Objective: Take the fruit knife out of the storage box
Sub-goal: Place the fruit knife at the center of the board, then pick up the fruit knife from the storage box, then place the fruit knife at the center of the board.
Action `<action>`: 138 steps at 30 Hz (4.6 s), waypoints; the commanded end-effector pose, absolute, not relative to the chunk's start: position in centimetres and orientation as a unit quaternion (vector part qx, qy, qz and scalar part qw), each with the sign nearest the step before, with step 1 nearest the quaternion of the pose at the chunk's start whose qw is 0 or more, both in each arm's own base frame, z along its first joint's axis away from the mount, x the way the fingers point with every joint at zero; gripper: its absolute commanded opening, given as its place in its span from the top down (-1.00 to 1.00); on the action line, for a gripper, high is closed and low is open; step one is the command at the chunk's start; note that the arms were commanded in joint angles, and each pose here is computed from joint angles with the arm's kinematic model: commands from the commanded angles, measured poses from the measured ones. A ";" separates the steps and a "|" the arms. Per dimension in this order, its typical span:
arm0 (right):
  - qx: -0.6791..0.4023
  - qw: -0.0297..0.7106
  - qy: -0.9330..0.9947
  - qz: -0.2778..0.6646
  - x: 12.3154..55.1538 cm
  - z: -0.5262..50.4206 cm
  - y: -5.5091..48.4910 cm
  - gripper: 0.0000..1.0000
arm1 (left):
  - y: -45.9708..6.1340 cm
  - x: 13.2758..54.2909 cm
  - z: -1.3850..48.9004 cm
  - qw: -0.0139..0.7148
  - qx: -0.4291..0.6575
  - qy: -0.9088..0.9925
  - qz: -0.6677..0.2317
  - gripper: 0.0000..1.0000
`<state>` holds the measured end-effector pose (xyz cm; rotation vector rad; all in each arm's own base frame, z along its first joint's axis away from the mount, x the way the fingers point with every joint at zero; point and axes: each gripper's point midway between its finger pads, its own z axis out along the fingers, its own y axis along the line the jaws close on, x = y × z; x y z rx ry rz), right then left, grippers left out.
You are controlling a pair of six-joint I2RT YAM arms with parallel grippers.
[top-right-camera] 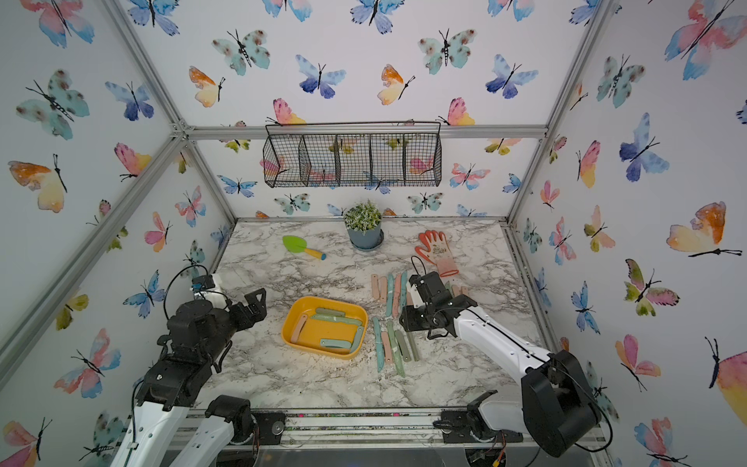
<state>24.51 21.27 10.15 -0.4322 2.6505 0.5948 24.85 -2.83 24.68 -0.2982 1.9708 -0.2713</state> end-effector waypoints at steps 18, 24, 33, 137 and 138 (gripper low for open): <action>-0.454 0.155 0.873 0.086 26.9 6.2 38.8 0.20 | 1.1 24.3 25.4 0.555 -0.210 0.804 -0.042 -0.97; -0.457 0.129 0.879 0.049 27.3 3.9 38.1 0.18 | 1.0 24.3 25.5 0.555 -0.208 0.804 -0.045 -0.97; -0.467 0.102 0.877 0.043 26.8 2.1 37.9 0.14 | 1.0 24.3 25.5 0.556 -0.206 0.804 -0.046 -0.97; -0.083 0.075 0.993 0.033 17.9 2.9 14.6 0.52 | -1.5 24.7 25.4 0.549 -0.153 0.817 -0.087 -0.97; -0.083 0.075 0.993 0.033 18.0 2.9 14.6 0.50 | -1.5 24.7 25.4 0.549 -0.153 0.817 -0.087 -0.97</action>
